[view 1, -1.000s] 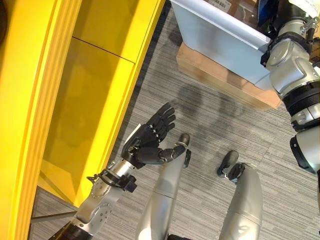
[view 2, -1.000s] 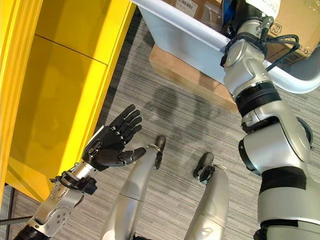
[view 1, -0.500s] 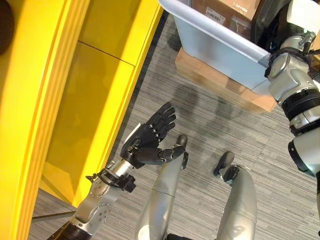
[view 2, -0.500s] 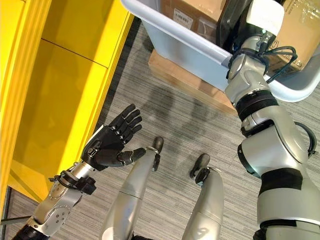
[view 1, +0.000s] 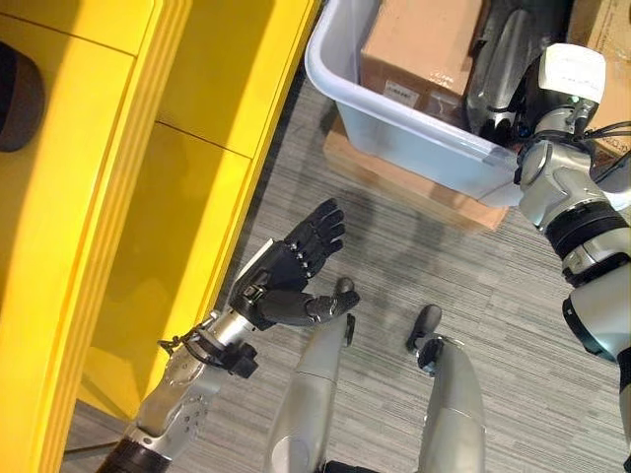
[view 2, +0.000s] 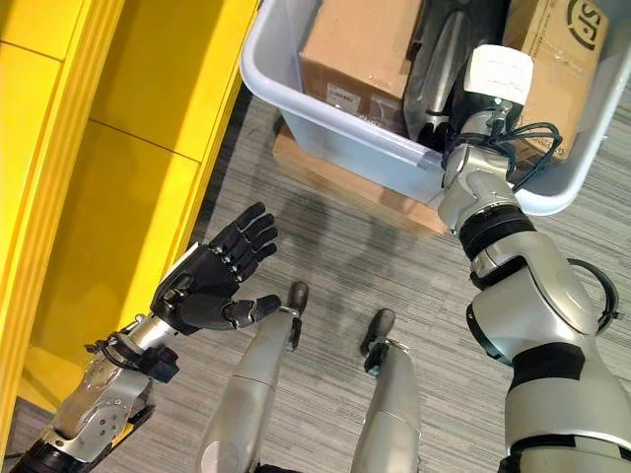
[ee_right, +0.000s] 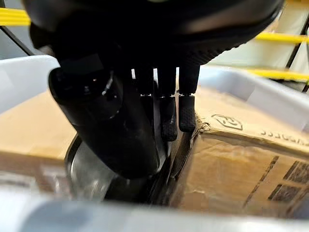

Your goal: Move parts from the plastic box to the shelf.

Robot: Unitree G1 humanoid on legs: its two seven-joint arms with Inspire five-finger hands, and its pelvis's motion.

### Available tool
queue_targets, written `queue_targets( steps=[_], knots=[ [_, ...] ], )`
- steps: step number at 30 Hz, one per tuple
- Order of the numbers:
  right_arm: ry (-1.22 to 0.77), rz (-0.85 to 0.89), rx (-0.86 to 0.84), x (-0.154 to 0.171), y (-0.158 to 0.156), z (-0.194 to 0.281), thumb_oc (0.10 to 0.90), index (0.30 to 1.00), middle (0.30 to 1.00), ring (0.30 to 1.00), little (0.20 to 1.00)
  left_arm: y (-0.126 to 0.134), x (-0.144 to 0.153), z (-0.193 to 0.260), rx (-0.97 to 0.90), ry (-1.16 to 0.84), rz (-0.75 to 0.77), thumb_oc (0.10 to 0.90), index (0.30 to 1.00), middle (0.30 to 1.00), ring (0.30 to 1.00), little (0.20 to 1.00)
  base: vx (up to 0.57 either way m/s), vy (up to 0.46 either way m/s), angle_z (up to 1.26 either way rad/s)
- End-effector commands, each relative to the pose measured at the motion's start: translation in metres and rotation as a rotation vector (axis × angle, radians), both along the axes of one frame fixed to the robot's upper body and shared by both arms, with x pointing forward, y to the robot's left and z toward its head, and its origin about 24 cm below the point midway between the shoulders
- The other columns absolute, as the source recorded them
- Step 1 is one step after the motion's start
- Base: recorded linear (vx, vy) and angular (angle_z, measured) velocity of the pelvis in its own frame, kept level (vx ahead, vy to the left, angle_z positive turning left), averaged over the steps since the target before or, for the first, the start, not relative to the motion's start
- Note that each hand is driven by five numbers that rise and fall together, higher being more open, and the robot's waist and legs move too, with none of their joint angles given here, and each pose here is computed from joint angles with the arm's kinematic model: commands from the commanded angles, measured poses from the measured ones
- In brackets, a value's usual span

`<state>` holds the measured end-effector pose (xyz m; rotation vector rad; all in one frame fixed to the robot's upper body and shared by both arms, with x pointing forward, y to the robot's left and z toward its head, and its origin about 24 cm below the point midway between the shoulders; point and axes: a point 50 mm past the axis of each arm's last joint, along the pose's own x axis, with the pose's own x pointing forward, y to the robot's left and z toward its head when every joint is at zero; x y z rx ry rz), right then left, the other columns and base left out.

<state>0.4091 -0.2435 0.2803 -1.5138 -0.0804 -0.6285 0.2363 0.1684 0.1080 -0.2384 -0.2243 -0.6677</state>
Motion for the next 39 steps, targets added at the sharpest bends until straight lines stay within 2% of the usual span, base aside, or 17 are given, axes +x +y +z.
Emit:
queue_targets(
  steps=[1,10,14,15,16,17,18,24,30,35,39],
  knots=[
    [-0.196,-0.28,-0.278,-0.039,-0.059,0.071,0.4,0.3,0.3,0.3,0.3,-0.007,-0.012,0.034,-0.07,-0.178,-0.106,0.9,1.0,1.0,1.0,1.0,-0.02,-0.044,-0.07],
    [-0.131,-0.391,-0.591,-0.055,-0.068,0.102,0.4,0.3,0.3,0.3,0.3,0.0,-0.011,0.033,-0.064,-0.171,-0.113,0.9,1.0,1.0,1.0,1.0,0.0,-0.025,-0.05],
    [-0.131,-0.381,-0.512,-0.061,-0.08,0.1,0.4,0.3,0.3,0.3,0.3,0.004,-0.012,0.031,-0.043,-0.164,-0.119,0.9,1.0,1.0,1.0,1.0,0.02,-0.062,-0.02],
    [-0.137,-0.34,-0.5,-0.06,-0.08,0.098,0.425,0.336,0.336,0.336,0.336,0.004,-0.012,0.031,-0.036,-0.163,-0.12,0.9,1.0,1.0,1.0,1.0,0.03,-0.063,-0.02],
    [-0.137,-0.3,-0.519,-0.058,-0.078,0.097,0.61,0.594,0.594,0.594,0.594,0.004,-0.011,0.032,-0.032,-0.164,-0.123,0.9,1.0,1.0,1.0,1.0,0.03,-0.054,-0.05],
    [-0.126,-0.278,-0.554,-0.056,-0.075,0.097,0.861,0.945,0.945,0.945,0.945,0.004,-0.011,0.033,-0.032,-0.163,-0.127,0.9,1.0,1.0,1.0,1.0,0.03,-0.049,-0.07],
    [-0.117,-0.255,-0.582,-0.055,-0.072,0.096,0.9,1.0,1.0,1.0,1.0,0.003,-0.011,0.033,-0.027,-0.162,-0.127,0.9,1.0,1.0,1.0,1.0,0.04,-0.056,-0.08],
    [-0.02,-0.214,-0.656,-0.047,-0.064,0.085,0.9,1.0,1.0,1.0,1.0,0.005,-0.007,0.032,-0.04,-0.152,-0.121,0.9,1.0,1.0,1.0,1.0,0.01,-0.021,-0.01],
    [-0.052,-0.153,-0.658,-0.044,-0.058,0.081,0.9,1.0,1.0,1.0,1.0,0.003,-0.008,0.031,-0.046,-0.149,-0.128,0.9,1.0,1.0,1.0,1.0,0.0,0.0,0.0],
    [-0.138,-0.005,-0.701,-0.041,-0.041,0.076,0.9,1.0,1.0,1.0,1.0,0.001,-0.009,0.029,-0.059,-0.142,-0.136,0.9,1.0,1.0,1.0,1.0,0.0,0.0,0.0],
    [-0.157,0.038,-0.69,-0.039,-0.033,0.074,0.9,1.0,1.0,1.0,1.0,0.001,-0.009,0.028,-0.068,-0.137,-0.136,0.9,1.0,1.0,1.0,1.0,0.0,0.0,0.0]
  ],
)
